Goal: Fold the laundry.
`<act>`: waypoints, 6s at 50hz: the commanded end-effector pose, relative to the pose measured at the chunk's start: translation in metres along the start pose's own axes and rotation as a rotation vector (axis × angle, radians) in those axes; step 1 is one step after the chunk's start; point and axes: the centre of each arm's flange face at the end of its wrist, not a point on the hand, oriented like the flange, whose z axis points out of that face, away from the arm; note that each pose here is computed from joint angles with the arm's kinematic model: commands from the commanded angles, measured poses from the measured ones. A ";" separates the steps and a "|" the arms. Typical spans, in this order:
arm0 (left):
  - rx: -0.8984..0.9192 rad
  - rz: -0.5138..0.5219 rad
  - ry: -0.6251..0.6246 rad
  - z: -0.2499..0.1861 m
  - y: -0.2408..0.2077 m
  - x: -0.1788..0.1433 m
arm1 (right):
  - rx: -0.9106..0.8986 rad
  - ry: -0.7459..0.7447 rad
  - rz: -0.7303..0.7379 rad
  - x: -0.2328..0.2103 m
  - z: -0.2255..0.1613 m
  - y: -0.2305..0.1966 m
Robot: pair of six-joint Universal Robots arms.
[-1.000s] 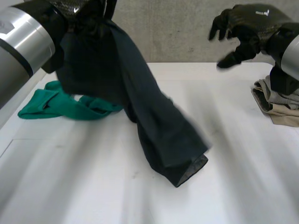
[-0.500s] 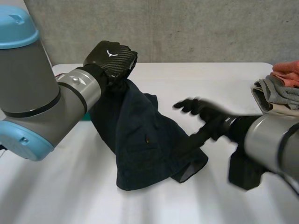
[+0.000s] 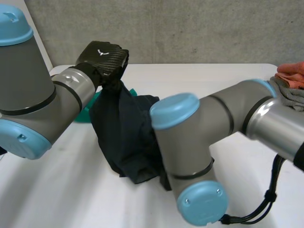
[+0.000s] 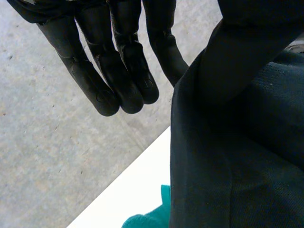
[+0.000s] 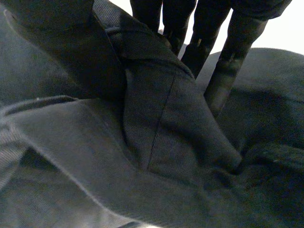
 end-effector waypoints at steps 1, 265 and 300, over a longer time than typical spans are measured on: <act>-0.021 -0.009 -0.012 -0.006 0.006 -0.016 | 0.178 0.047 -0.368 0.028 -0.016 -0.096; -0.435 0.251 0.229 -0.013 0.078 0.028 | -0.185 -0.104 -1.045 0.128 -0.001 -0.107; 0.144 0.010 -0.171 0.067 0.002 -0.052 | 0.760 0.053 -0.827 0.068 0.039 -0.224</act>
